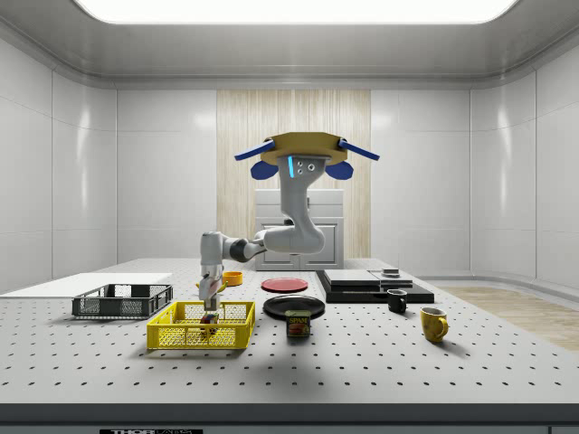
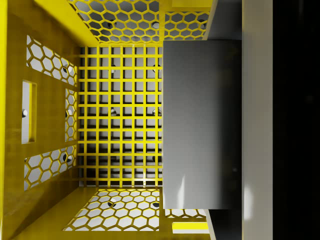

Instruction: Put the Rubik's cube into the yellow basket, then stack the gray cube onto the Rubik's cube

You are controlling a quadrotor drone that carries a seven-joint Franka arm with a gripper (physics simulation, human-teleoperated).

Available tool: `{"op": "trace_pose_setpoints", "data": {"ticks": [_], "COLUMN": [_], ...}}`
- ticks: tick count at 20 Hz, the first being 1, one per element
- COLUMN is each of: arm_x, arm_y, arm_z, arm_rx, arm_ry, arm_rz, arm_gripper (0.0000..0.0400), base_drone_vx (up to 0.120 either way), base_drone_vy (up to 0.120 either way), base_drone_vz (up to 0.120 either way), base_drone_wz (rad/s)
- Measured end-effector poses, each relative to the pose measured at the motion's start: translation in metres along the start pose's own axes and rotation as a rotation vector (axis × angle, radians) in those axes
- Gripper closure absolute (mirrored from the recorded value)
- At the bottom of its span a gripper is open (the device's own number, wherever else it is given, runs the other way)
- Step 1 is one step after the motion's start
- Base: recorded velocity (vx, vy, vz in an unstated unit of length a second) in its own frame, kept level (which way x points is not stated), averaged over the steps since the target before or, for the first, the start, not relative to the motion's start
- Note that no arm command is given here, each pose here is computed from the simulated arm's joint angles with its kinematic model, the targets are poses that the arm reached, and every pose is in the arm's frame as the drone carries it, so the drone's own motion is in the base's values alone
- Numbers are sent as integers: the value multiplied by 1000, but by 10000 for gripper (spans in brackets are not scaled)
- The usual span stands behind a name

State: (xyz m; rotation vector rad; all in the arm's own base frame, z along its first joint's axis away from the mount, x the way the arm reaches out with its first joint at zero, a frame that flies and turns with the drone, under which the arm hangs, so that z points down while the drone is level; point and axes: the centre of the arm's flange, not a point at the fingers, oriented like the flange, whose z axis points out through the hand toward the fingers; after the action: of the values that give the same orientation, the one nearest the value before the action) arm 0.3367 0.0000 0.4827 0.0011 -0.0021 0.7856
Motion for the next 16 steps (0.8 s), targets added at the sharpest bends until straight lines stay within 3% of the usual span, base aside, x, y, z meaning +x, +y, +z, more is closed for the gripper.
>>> {"op": "trace_pose_setpoints", "data": {"ticks": [16], "arm_x": [7], "arm_y": [-7], "arm_z": [17], "arm_rx": [0], "arm_ry": [0], "arm_rz": [0], "arm_gripper": [150], "base_drone_vx": [0], "base_drone_vy": [0], "base_drone_vz": [0], "base_drone_wz": [0]}}
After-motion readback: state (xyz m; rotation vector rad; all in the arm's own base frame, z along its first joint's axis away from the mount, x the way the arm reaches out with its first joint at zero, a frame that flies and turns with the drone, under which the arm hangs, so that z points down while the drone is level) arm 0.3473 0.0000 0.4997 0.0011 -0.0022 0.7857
